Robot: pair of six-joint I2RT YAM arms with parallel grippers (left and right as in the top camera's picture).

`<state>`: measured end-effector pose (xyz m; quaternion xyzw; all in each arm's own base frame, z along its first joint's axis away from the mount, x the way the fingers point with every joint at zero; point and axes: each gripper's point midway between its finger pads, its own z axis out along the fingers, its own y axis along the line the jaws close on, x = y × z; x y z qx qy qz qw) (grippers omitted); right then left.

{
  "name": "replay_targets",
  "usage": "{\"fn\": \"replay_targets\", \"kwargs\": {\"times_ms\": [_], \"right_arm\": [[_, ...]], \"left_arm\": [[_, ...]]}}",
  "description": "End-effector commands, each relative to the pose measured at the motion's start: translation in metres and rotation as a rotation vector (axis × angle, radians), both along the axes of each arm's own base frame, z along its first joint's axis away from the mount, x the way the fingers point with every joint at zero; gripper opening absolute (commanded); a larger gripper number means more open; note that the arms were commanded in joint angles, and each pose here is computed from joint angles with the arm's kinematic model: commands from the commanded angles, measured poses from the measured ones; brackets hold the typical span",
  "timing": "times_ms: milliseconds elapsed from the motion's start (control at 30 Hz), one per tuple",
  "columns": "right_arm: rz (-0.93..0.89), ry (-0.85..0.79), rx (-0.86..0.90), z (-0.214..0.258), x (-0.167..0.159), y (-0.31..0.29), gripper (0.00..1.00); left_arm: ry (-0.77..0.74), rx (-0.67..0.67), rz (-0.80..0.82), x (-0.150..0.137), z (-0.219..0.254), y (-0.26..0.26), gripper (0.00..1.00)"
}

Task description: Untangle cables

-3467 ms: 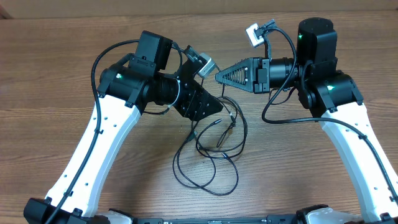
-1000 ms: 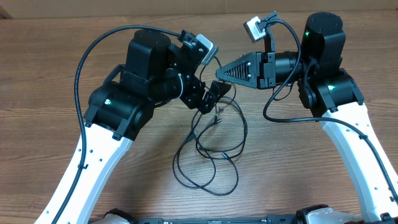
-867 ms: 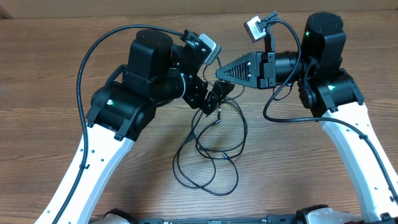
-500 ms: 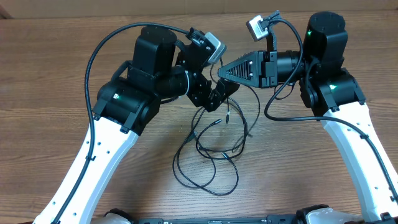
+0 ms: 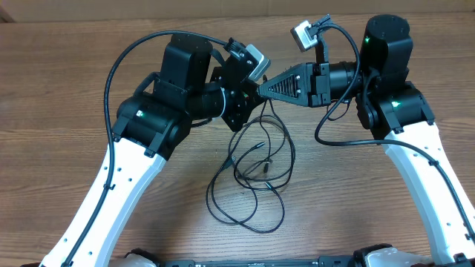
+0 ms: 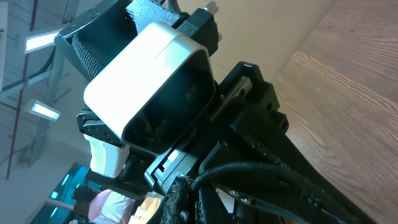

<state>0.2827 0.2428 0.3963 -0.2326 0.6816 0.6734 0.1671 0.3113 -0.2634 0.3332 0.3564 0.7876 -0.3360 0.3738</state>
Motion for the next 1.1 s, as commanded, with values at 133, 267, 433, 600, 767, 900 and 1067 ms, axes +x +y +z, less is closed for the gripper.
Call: {"fn": "replay_targets", "kwargs": {"times_ms": [133,267,433,600,767,900,1067], "right_arm": [[0.022,-0.032,0.012,0.011,-0.006,0.000,0.04],[0.021,-0.042,0.013,0.011,-0.005,0.000,0.04],[-0.012,-0.075,0.015,0.011,0.003,-0.010,0.93],[-0.153,-0.027,-0.018,0.001,0.030,-0.035,1.00],[-0.400,0.035,-0.146,-0.034,0.067,-0.062,1.00],[-0.551,0.138,-0.263,-0.064,0.082,-0.077,1.00],[-0.711,0.175,-0.379,-0.086,0.098,-0.097,1.00]], "left_arm": [[-0.003,0.014,0.038,0.010,-0.001,0.011,0.04],[-0.009,0.002,0.080,0.019,0.003,0.024,0.04],[-0.033,-0.071,0.204,0.038,0.027,0.053,0.04],[-0.099,-0.206,0.415,0.073,0.068,0.107,0.04],[-0.109,-0.280,0.775,0.113,0.080,0.193,0.04],[-0.116,-0.254,1.054,0.126,0.072,0.264,0.04],[-0.080,-0.160,1.279,0.128,0.044,0.324,0.04]]}}
